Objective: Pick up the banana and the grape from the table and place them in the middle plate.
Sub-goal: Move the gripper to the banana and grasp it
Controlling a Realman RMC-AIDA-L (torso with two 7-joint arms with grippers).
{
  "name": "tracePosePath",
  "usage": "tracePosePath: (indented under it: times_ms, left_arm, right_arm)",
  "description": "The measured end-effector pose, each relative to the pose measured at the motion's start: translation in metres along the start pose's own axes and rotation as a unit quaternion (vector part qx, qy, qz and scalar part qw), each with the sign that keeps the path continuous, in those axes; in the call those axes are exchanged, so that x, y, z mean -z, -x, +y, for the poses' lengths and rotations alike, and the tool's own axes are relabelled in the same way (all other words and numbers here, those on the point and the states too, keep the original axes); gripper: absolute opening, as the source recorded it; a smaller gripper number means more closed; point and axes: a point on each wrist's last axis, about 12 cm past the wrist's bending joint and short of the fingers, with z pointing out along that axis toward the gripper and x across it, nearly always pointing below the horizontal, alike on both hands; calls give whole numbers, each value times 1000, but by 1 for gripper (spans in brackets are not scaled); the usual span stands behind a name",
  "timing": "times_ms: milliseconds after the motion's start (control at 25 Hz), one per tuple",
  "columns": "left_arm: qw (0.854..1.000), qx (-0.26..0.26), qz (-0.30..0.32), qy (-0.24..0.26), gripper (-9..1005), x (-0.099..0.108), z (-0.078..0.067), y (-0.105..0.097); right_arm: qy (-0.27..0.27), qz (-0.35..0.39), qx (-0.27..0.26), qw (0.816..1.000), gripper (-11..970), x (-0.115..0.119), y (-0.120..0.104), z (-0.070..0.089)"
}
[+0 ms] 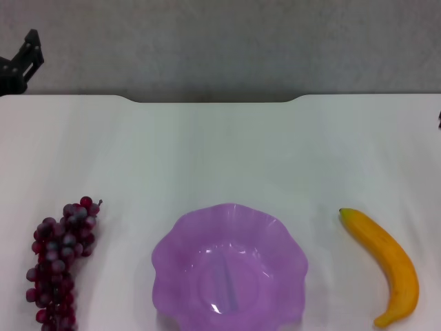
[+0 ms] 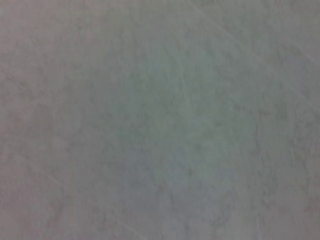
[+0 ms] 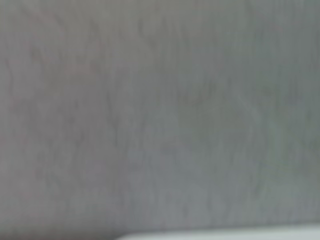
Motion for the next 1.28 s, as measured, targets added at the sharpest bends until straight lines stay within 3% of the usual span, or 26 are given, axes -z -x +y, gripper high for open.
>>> tracePosePath:
  times_ms: [200,520,880,1280]
  left_arm:
    - [1000,0,0,1,747,0,1,0]
    - [1000,0,3,3,745,0,2,0]
    - [1000,0,6,7,743,1,4,-1]
    - [1000,-2,5,7,741,1,5,-1]
  right_arm:
    - [29,84,-34,995,775,-15,-7,-7]
    - [55,189,-23,980,754,-34,-20,4]
    - [84,223,-4,971,696,-37,-21,25]
    - [62,287,4,956,706,-39,-34,24]
